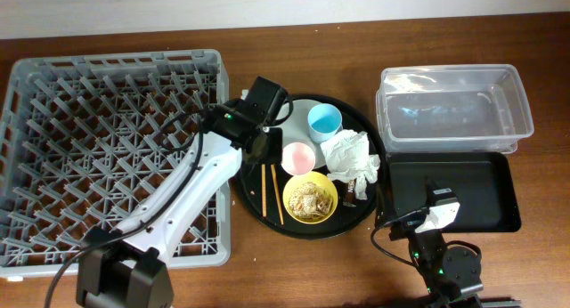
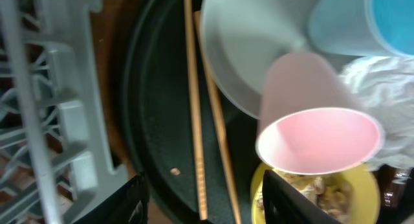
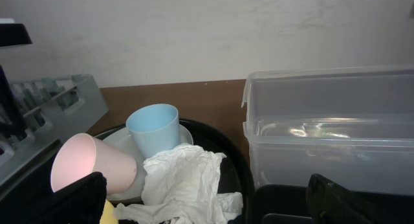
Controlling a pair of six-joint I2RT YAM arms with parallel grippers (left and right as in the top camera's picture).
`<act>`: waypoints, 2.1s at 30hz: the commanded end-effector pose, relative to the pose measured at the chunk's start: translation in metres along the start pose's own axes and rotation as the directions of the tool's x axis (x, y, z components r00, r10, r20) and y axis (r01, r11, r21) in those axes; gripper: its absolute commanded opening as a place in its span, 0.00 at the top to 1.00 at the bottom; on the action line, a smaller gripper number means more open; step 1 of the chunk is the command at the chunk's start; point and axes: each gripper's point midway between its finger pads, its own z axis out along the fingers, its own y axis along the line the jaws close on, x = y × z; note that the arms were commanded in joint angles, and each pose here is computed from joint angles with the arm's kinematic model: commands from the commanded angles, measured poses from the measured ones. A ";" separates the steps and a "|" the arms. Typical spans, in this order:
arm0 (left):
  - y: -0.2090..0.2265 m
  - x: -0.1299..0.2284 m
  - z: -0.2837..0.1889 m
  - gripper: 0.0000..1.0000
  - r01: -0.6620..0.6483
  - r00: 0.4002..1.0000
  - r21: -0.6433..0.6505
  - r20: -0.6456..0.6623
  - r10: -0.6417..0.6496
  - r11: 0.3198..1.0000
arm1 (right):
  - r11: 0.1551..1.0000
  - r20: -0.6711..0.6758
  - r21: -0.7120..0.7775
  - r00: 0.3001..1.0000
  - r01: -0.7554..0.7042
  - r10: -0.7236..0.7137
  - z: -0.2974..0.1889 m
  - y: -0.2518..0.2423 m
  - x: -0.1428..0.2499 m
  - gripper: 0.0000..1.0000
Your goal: Sort waste into correct bins and load items into the dishwasher rack
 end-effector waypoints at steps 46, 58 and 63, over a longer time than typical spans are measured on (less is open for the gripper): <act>0.064 -0.030 -0.087 0.99 0.050 0.920 -0.102 0.392 -0.006 0.994 | 1.000 -0.002 0.020 1.000 -0.002 0.002 0.000 -0.004 0.002 0.01; 0.120 0.009 0.007 0.98 -0.001 0.996 -0.274 0.083 0.025 0.962 | 1.000 -0.002 0.020 1.000 -0.002 0.002 0.000 -0.004 0.002 0.01; 0.127 0.013 0.023 0.62 0.000 0.999 -0.291 0.036 0.011 0.957 | 1.000 -0.002 0.020 1.000 -0.002 0.002 0.000 -0.004 0.002 0.01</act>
